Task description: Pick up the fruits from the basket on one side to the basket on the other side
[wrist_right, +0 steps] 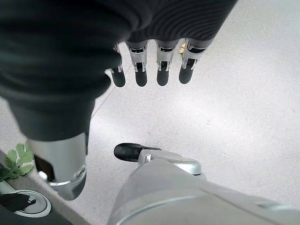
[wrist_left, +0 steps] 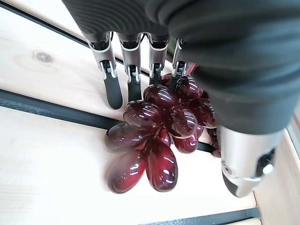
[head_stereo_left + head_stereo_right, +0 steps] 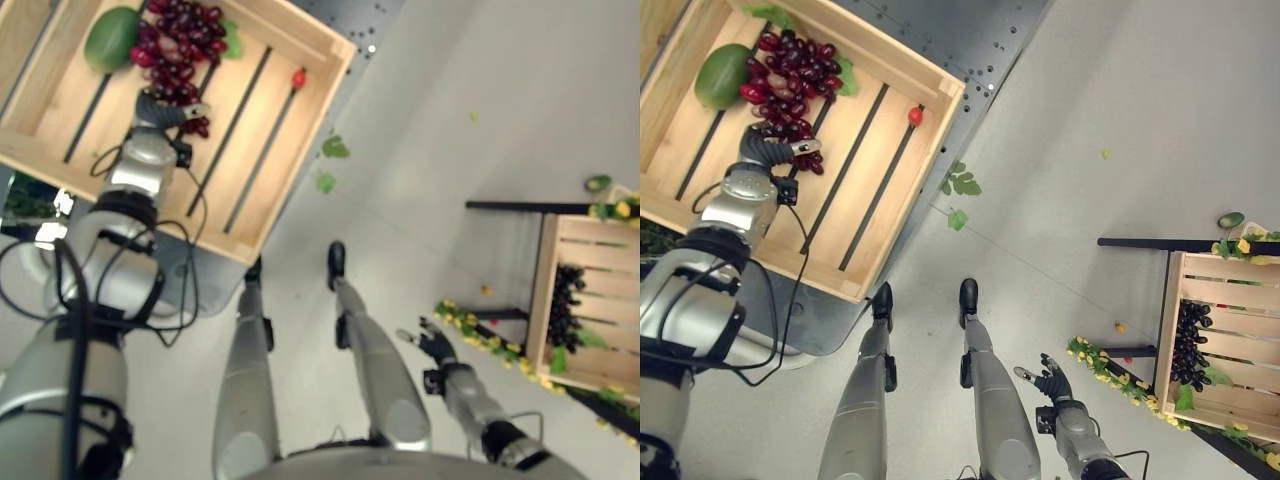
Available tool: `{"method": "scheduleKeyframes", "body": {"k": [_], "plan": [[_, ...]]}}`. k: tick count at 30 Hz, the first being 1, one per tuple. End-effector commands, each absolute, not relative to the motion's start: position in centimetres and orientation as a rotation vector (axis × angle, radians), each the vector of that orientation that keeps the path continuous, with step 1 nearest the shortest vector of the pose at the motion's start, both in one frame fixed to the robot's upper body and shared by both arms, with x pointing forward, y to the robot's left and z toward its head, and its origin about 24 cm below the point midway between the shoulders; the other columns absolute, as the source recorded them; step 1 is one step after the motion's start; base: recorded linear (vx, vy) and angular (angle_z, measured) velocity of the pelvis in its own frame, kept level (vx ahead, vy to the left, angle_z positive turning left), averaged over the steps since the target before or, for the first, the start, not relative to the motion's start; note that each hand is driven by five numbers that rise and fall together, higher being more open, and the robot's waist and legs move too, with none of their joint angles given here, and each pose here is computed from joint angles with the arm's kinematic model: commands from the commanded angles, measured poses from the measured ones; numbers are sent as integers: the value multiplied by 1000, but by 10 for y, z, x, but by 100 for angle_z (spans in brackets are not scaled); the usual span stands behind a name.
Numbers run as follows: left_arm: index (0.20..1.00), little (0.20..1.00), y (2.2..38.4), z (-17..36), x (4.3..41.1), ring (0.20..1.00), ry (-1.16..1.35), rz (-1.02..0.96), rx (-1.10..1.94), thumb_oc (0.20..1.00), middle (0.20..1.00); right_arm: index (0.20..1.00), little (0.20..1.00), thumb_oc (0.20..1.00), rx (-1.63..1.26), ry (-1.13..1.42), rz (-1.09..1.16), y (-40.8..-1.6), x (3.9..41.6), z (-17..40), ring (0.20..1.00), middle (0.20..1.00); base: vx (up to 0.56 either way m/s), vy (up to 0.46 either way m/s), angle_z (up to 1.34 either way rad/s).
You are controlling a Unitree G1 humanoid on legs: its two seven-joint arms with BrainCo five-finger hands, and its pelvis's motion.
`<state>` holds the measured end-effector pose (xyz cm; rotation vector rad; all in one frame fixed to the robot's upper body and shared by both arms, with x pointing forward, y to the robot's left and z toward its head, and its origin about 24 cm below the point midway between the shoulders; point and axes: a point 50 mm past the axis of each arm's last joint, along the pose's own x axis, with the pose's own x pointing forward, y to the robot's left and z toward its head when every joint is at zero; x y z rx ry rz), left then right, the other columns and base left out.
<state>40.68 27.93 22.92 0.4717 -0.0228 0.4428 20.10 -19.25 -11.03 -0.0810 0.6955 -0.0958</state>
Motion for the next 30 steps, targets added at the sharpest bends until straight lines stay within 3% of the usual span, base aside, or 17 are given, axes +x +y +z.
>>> {"method": "scheduleKeyframes", "body": {"k": [1,2,3,30], "plan": [[1000,1000,264,262,412,1000,-146,413,366,1000,1000,1000,1000,1000,-126,755,-133,-212,173,-119,1000,1000,0,0,0],[940,940,262,264,413,940,-156,418,356,940,940,1000,1000,1000,-124,753,-134,-212,173,-118,1000,1000,-5,-1,-4],[200,200,262,267,412,200,-168,422,345,200,200,1000,1000,1000,-124,751,-134,-212,173,-118,1000,1000,-5,-1,-6],[200,200,252,254,412,200,-209,379,224,200,200,1000,1000,1000,-128,738,-146,-215,167,-117,1000,1000,0,-1,-2]]}}
